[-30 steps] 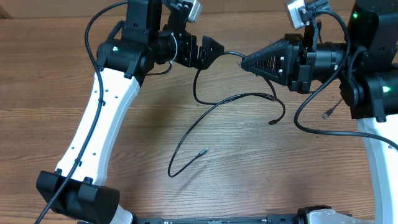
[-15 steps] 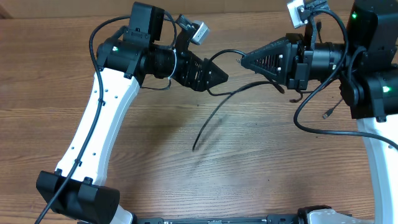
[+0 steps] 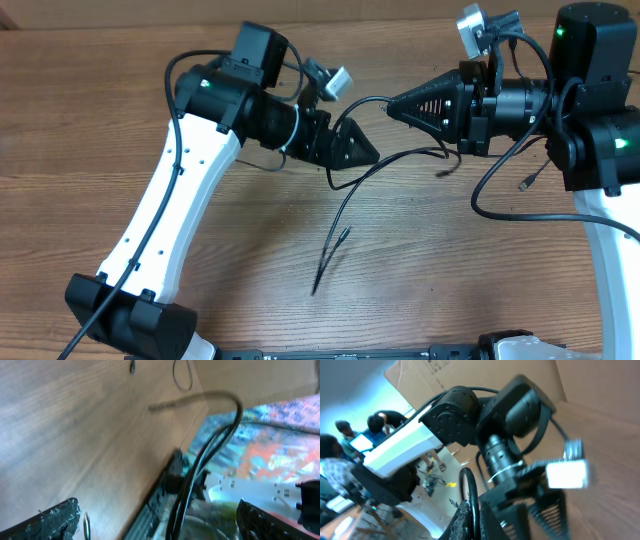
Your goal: Untangle cables
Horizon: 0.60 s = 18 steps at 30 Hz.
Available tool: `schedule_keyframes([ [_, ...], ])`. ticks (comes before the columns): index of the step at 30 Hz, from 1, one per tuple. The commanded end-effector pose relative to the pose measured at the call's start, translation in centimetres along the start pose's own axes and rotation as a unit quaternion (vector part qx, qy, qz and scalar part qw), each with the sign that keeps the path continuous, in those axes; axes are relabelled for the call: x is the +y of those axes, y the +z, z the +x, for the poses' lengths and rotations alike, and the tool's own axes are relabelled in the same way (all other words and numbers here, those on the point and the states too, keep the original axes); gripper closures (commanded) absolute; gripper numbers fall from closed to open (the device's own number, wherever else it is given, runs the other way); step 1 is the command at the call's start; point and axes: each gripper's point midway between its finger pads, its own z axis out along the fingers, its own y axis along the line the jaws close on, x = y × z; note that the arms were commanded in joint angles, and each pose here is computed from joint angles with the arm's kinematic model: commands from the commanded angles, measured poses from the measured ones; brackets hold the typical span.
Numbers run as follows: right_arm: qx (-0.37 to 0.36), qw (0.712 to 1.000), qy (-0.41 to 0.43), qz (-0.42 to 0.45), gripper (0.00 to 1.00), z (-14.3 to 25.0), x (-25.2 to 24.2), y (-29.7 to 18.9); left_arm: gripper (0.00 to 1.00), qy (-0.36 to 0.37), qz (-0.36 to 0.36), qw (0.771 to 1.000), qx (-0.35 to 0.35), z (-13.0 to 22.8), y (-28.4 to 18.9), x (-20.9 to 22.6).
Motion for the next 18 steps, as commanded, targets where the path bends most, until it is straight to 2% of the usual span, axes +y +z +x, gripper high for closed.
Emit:
schedule_keyframes([
  [1,-0.001,0.997,-0.079,0.0,0.96,-0.2,0.3,0.0,0.0,0.03,-0.009,0.999,0.032,1.7,0.6,-0.7],
  [11,-0.002,0.997,-0.081,-0.003,0.96,-0.3,0.4,0.0,0.0,0.005,-0.122,0.989,0.079,4.1,0.3,2.7],
  [18,-0.004,0.996,-0.089,-0.001,0.96,-0.5,0.3,-0.1,0.0,-0.022,-0.239,0.963,0.123,6.4,-1.6,6.4],
])
